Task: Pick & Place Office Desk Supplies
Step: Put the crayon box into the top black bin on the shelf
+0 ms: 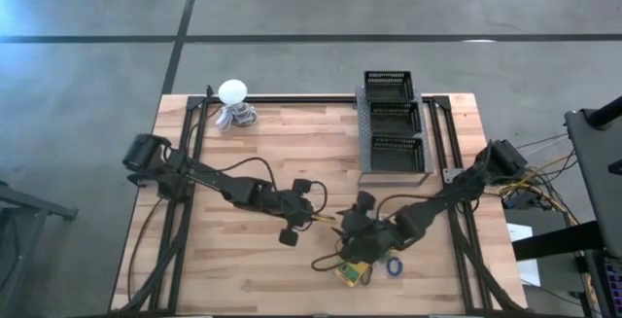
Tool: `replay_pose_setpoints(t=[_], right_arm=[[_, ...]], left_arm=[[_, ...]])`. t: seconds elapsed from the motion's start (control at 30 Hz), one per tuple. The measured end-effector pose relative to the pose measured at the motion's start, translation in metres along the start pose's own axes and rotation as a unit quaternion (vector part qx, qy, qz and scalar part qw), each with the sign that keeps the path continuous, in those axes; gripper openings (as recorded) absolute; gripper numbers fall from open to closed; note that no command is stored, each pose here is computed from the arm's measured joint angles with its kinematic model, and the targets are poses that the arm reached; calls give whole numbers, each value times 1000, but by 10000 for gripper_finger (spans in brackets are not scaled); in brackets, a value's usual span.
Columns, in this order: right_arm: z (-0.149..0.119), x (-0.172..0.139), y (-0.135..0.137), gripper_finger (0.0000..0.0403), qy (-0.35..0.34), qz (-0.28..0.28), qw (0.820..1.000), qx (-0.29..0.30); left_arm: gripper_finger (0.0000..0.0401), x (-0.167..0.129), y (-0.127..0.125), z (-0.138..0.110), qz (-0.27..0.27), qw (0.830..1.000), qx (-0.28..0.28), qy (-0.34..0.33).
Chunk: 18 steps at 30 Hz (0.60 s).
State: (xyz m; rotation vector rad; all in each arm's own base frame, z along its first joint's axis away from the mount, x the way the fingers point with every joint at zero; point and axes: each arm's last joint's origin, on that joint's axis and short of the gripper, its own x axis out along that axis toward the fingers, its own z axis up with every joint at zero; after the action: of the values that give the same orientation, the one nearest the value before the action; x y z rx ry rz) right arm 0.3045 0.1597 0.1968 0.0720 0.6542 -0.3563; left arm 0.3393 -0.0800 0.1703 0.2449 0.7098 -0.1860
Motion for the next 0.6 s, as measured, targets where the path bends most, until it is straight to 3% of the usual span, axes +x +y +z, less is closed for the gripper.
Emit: replay_pose_setpoints(t=[0.17, 0.4, 0.6], right_arm=[[4, 10, -1, 190, -13, 1, 1000, -4], [6, 19, -3, 127, -3, 39, 999, -8], [-2, 28, -4, 69, 2, 21, 1000, -18]], left_arm=[[37, 0, 0, 0, 0, 1000, 0, 1], [43, 0, 0, 0, 0, 1000, 0, 0], [55, 0, 0, 0, 0, 1000, 0, -1]])
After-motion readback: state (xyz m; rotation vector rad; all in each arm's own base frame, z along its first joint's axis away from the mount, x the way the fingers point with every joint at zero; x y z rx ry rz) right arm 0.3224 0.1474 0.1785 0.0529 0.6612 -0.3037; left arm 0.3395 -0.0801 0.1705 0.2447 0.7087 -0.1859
